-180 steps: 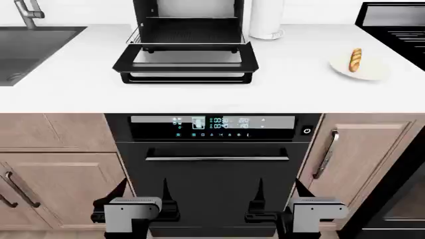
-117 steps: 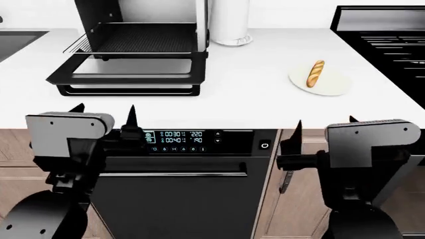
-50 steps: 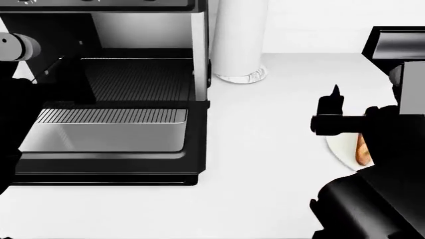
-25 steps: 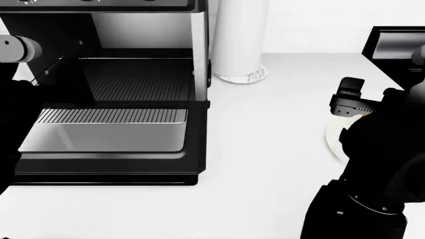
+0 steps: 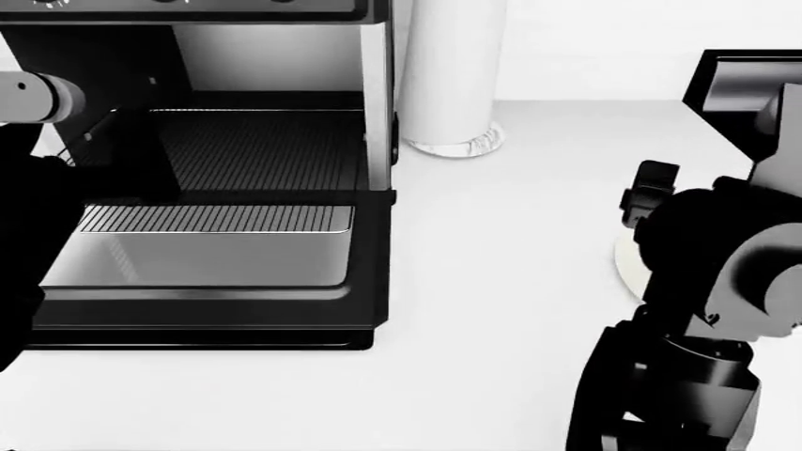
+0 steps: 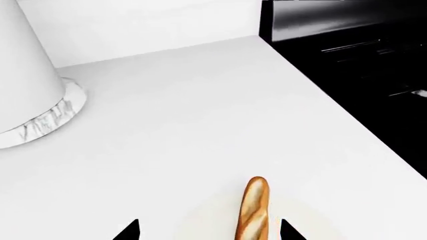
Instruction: Place the baguette on the rack of the toaster oven.
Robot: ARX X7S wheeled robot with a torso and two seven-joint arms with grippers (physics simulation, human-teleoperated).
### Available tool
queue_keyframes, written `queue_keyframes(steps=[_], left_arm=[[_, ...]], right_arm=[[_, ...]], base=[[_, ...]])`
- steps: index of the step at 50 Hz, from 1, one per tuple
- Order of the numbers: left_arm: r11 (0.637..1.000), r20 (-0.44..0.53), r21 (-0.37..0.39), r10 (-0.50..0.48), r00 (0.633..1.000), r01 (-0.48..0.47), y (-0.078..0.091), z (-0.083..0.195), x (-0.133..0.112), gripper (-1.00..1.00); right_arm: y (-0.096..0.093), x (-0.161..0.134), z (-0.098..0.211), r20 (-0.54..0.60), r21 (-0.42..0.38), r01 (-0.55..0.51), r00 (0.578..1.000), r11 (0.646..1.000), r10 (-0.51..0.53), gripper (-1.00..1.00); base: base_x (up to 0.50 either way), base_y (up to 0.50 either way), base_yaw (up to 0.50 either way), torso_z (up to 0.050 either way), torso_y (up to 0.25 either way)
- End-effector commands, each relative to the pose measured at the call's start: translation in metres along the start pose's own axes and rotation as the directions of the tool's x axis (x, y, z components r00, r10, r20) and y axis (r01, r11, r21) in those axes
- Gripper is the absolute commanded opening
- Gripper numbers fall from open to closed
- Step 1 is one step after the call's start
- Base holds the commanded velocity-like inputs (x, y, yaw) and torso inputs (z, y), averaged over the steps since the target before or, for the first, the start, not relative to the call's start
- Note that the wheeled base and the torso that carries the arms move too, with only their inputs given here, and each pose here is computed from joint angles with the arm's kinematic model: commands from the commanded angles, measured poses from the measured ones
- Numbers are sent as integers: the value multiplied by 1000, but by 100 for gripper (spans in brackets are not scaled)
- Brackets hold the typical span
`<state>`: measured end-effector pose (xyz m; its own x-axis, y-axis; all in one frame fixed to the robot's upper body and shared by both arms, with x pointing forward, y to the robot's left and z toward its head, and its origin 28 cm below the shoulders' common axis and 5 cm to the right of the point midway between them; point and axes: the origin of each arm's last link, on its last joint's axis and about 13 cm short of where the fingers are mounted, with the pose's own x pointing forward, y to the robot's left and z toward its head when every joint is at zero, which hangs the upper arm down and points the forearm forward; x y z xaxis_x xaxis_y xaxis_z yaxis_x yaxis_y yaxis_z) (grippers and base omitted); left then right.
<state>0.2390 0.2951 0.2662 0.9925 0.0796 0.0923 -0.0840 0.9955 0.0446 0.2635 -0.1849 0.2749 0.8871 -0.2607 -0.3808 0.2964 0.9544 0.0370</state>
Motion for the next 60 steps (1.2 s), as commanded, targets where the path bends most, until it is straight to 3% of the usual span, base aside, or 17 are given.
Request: queue_keyframes(steps=[1, 19, 60], left_arm=[[999, 6, -34, 22, 1000, -22, 2, -1, 1, 100], [999, -7, -36, 17, 1000, -18, 1, -4, 1, 100], [999, -16, -33, 11, 1000, -12, 2, -9, 2, 100]], right_arm=[[3, 8, -7, -62, 15, 2, 998, 1000, -2, 100], [8, 15, -15, -107, -40, 79, 991, 996, -83, 100], [6, 30, -33, -165, -69, 114, 978, 991, -125, 100]], base=[[0, 0, 0, 0, 0], [0, 0, 0, 0, 0], [0, 0, 0, 0, 0]])
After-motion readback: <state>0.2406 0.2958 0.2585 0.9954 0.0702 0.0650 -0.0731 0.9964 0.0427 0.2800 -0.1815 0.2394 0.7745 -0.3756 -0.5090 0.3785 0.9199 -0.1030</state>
